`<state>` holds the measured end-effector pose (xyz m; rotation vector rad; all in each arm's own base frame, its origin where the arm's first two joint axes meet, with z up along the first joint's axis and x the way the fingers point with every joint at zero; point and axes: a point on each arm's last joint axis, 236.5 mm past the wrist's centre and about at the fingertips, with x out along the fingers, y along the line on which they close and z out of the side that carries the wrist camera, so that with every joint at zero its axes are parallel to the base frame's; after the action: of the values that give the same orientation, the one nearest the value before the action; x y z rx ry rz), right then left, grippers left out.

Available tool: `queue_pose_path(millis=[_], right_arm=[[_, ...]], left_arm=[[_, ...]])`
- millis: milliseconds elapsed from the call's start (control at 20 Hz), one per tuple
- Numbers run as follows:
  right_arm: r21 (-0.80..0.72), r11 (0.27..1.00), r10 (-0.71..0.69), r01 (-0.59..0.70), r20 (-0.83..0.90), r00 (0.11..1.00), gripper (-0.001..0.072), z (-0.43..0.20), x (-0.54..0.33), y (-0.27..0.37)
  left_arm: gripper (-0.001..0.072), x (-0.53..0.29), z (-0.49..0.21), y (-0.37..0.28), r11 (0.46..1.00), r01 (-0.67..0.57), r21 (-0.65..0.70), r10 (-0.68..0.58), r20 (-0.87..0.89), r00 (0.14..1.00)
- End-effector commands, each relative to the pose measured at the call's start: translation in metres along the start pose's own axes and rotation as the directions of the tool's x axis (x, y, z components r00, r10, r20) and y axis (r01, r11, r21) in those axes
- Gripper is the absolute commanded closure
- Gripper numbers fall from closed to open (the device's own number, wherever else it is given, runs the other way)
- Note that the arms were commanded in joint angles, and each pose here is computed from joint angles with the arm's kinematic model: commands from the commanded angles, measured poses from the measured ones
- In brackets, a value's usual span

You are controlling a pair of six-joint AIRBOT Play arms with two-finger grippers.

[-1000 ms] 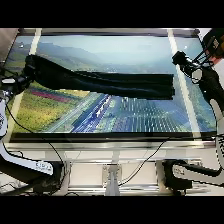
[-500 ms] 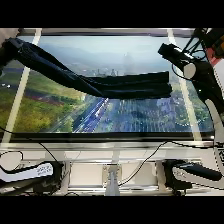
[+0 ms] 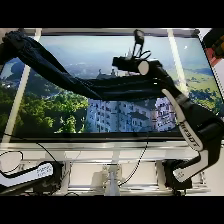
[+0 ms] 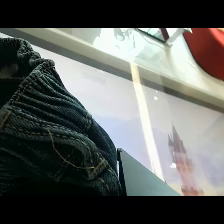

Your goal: Fold the clothes and pants, and hang the long-sleeved shirts on hangers.

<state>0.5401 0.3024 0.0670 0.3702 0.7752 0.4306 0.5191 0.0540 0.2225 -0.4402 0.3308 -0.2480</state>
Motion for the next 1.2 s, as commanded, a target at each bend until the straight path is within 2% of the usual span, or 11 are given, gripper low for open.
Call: queue_pose_path(millis=[0, 150, 300, 500, 900, 1000, 1150], right_arm=[[0.161, 0.977, 0.163, -0.139, -0.15, 0.975, 0.0688, -0.05, 0.048, 0.055], [0.312, 0.92, 0.302, -0.235, -0.187, 0.935, 0.0687, -0.075, 0.073, 0.091], [0.334, 0.899, 0.371, -0.285, -0.23, 0.9, 0.0688, -0.104, 0.092, 0.126], [0.34, 0.878, 0.432, -0.337, -0.259, 0.864, 0.0688, -0.137, 0.102, 0.17], [0.178, 0.884, 0.467, -0.432, -0.344, 0.814, 0.0687, -0.193, 0.09, 0.222], [0.115, 0.895, 0.44, -0.43, -0.377, 0.815, 0.0686, -0.187, 0.087, 0.205], [0.005, 0.932, 0.33, -0.362, -0.422, 0.844, 0.0686, -0.153, 0.074, 0.149]], left_arm=[[0.0661, -0.006, -0.003, -0.017, 0.997, 0.05, 0.063, -0.048, -0.025, 0.999], [0.0661, -0.008, 0.004, -0.025, 0.996, 0.076, 0.034, -0.076, 0.0, 0.997], [0.0661, -0.006, 0.002, -0.031, 0.996, 0.089, 0.033, -0.089, -0.004, 0.996], [0.0661, 0.001, -0.006, -0.063, 0.985, 0.171, 0.015, -0.17, -0.023, 0.985], [0.066, 0.035, -0.055, -0.125, 0.953, 0.301, 0.025, -0.295, -0.136, 0.946], [0.066, 0.044, -0.071, -0.138, 0.945, 0.326, 0.019, -0.319, -0.171, 0.932], [0.0661, 0.058, -0.102, -0.144, 0.941, 0.337, 0.035, -0.318, -0.25, 0.915]])
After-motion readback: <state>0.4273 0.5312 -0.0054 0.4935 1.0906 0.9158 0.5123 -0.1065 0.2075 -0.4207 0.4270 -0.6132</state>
